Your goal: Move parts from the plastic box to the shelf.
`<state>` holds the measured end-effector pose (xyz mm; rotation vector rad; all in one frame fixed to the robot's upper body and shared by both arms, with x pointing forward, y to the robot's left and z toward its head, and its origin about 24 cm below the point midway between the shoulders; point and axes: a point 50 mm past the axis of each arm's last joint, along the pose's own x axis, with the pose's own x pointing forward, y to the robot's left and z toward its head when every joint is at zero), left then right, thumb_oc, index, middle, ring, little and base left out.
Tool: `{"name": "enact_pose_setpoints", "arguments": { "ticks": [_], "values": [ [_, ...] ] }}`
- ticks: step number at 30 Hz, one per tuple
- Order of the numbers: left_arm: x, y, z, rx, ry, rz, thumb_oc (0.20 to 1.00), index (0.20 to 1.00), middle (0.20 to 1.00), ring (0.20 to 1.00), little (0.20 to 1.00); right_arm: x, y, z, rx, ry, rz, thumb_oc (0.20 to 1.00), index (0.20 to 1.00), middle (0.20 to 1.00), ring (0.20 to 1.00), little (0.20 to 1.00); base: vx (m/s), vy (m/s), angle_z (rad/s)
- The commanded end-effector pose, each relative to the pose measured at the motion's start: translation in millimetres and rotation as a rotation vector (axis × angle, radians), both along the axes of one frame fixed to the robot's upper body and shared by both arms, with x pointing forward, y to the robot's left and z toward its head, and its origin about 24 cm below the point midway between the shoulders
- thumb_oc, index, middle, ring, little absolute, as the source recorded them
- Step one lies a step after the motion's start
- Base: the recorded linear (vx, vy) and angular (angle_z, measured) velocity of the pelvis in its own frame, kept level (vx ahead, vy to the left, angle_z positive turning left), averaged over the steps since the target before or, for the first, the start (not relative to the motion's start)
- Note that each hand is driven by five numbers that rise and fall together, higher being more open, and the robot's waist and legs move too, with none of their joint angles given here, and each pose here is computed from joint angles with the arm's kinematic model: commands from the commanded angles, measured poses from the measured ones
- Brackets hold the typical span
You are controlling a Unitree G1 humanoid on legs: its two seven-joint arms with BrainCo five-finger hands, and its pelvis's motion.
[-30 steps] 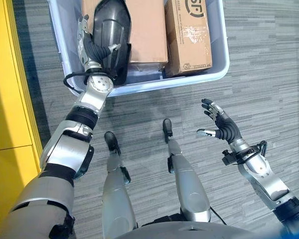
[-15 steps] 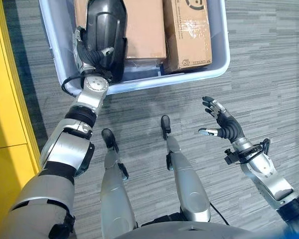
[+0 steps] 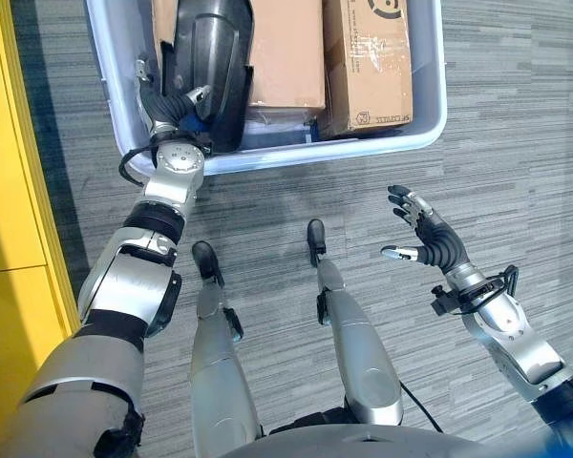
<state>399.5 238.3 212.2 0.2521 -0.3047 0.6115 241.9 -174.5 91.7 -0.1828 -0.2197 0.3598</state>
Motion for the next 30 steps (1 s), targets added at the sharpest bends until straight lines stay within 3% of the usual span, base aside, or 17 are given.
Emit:
{"name": "enact_pose_setpoints", "arguments": {
  "ticks": [1,9,12,28,29,30],
  "values": [
    [-6.7,26.5,2.7,-0.058,-0.032,0.077,1.0,1.0,1.0,1.0,1.0,-2.9,-6.3,14.2,0.017,-0.068,-0.004,1.0,1.0,1.0,1.0,1.0,0.0,0.0,0.0],
    [-3.5,32.0,-9.5,-0.033,0.078,0.079,1.0,1.0,1.0,1.0,1.0,-0.9,-6.7,14.7,0.005,-0.063,0.0,1.0,1.0,1.0,1.0,1.0,0.0,0.0,0.0],
    [-3.2,39.2,-10.9,0.091,0.162,0.115,1.0,1.0,1.0,1.0,1.0,-1.6,-8.6,16.5,-0.004,-0.066,0.007,1.0,1.0,1.0,1.0,1.0,0.0,0.0,0.0],
    [-4.8,58.8,-8.3,0.099,0.264,0.155,1.0,1.0,1.0,1.0,1.0,-2.7,-11.0,18.4,0.021,-0.06,0.019,1.0,1.0,1.0,1.0,1.0,0.0,0.0,0.0],
    [-5.4,60.0,-9.4,0.097,0.266,0.159,0.812,0.812,0.812,0.812,0.812,-2.9,-10.9,18.3,0.021,-0.061,0.019,1.0,1.0,1.0,1.0,1.0,0.0,0.0,0.0],
    [-6.2,61.7,-10.1,0.091,0.267,0.163,0.2,0.2,0.2,0.2,0.2,-2.9,-10.9,17.2,0.023,-0.056,0.017,1.0,1.0,1.0,1.0,1.0,0.0,0.0,0.0]
  ]
}}
